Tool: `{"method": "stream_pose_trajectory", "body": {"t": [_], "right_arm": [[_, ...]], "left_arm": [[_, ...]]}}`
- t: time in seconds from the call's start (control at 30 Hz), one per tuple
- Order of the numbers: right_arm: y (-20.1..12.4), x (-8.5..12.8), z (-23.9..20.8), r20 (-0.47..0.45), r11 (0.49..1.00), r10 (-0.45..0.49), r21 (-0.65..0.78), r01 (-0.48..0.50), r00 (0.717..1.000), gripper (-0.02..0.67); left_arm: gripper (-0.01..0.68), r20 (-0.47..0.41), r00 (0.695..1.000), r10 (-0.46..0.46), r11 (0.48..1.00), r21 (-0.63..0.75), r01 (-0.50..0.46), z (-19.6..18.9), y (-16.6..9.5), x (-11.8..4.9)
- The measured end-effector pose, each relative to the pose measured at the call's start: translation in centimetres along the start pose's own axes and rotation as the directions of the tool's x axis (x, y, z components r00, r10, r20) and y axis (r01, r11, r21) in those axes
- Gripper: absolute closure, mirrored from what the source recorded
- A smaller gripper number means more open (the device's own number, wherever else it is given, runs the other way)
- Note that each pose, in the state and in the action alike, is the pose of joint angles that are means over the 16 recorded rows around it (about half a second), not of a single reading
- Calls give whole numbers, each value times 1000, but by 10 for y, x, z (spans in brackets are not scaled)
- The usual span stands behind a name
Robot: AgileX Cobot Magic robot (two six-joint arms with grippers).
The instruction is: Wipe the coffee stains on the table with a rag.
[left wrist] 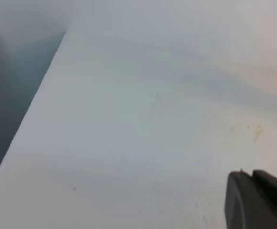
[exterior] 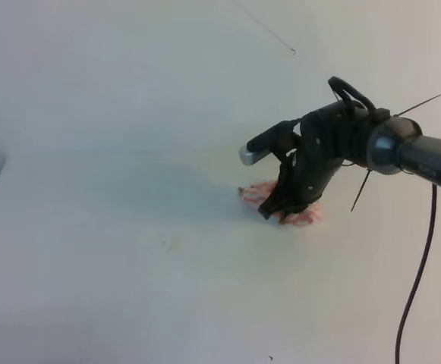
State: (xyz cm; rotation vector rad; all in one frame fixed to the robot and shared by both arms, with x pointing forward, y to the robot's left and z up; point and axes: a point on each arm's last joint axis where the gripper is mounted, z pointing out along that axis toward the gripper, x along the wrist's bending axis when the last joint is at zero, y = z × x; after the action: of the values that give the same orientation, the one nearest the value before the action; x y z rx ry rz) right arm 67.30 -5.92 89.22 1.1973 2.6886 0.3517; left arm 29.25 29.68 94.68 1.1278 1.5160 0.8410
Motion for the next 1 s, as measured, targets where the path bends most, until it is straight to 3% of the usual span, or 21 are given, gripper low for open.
{"method": "stream_pose_trajectory", "body": {"t": [0.13, 0.23, 0.47, 0.7, 0.83, 1.0], "right_arm": [[9, -9, 2, 28, 996, 33, -85, -31, 999, 624], [20, -1, 4, 20, 991, 28, -132, -25, 999, 622], [41, 52, 6, -37, 987, -82, -142, 76, 996, 630], [45, 114, 3, -125, 975, -215, -77, 206, 969, 630], [40, 131, -3, -162, 967, -253, -25, 252, 954, 626], [32, 134, -14, -190, 963, -255, 41, 267, 948, 624]], "left_arm": [[672, 0, 1000, 0, 1000, 0, 0, 0, 0, 0], [672, 0, 1000, 0, 1000, 0, 0, 0, 0, 0], [672, 0, 1000, 0, 1000, 0, 0, 0, 0, 0], [672, 0, 1000, 0, 1000, 0, 0, 0, 0, 0], [672, 0, 1000, 0, 1000, 0, 0, 0, 0, 0], [672, 0, 1000, 0, 1000, 0, 0, 0, 0, 0]]}}
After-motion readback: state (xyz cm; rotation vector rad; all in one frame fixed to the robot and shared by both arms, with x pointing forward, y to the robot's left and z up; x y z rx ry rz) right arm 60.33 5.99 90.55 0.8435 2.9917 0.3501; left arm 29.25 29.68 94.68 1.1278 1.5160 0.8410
